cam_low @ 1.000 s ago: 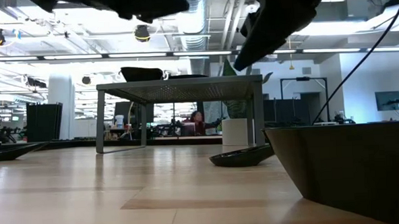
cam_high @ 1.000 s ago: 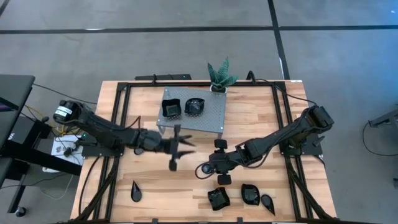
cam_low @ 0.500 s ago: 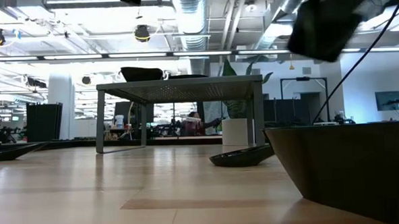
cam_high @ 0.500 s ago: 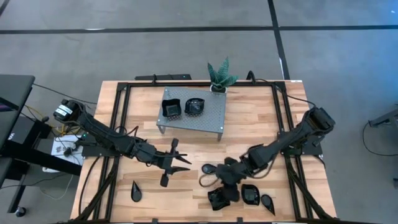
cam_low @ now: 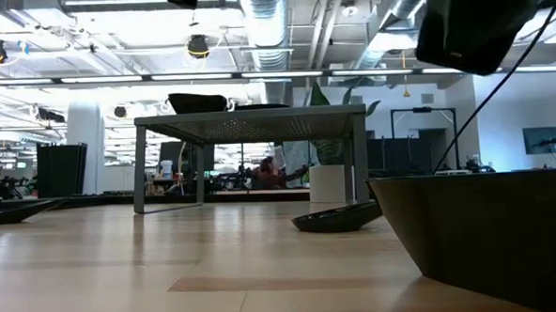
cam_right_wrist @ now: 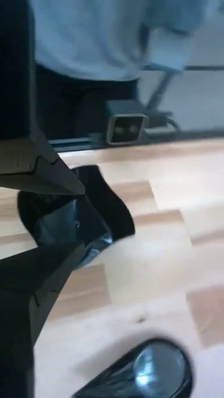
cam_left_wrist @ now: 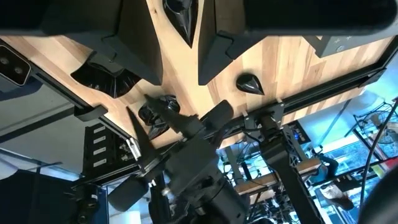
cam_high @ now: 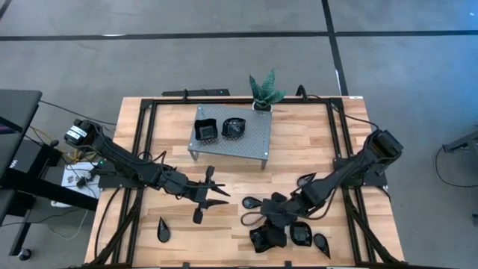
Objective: Pick & Place Mini shaped plates
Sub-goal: Stack the black leaf shaped plate on top of the stacked black leaf shaped plates on the shelf
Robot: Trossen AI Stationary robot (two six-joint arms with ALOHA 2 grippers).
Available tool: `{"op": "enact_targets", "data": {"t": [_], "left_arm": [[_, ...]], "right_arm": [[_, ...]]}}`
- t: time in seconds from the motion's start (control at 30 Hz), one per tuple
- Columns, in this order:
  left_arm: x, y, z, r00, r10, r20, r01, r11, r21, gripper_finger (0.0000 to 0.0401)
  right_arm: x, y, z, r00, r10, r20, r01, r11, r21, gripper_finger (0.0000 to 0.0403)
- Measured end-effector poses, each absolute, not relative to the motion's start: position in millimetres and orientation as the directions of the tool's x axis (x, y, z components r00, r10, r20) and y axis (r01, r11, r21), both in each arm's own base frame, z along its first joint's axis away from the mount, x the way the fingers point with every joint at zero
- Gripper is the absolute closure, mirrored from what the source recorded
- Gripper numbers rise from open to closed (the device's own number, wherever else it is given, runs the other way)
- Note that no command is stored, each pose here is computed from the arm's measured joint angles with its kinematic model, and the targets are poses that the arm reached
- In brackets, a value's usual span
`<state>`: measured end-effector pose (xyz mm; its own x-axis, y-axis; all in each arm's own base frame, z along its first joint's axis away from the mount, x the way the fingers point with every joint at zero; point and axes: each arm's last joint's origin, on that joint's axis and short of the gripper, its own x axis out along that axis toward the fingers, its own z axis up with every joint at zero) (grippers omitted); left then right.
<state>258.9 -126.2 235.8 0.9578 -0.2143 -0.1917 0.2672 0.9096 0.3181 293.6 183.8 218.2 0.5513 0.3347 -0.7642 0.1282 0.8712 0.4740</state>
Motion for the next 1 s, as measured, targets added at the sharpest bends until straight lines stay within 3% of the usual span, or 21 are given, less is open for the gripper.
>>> {"op": "enact_targets", "data": {"t": [0.43,0.67,1.0], "left_arm": [[259,-126,236,0.958,-0.214,-0.192,0.267,0.91,0.318,0.0297],[259,-126,236,0.958,-0.214,-0.192,0.267,0.909,0.319,0.0297],[259,-126,236,0.958,-0.214,-0.192,0.268,0.908,0.321,0.0297]], "right_arm": [[256,200,205,0.333,0.263,-0.905,0.494,0.769,0.406,0.0275],[246,214,205,0.336,0.273,-0.902,0.58,0.694,0.426,0.0275],[233,221,202,0.349,0.179,-0.92,0.674,0.634,0.379,0.0275]]}}
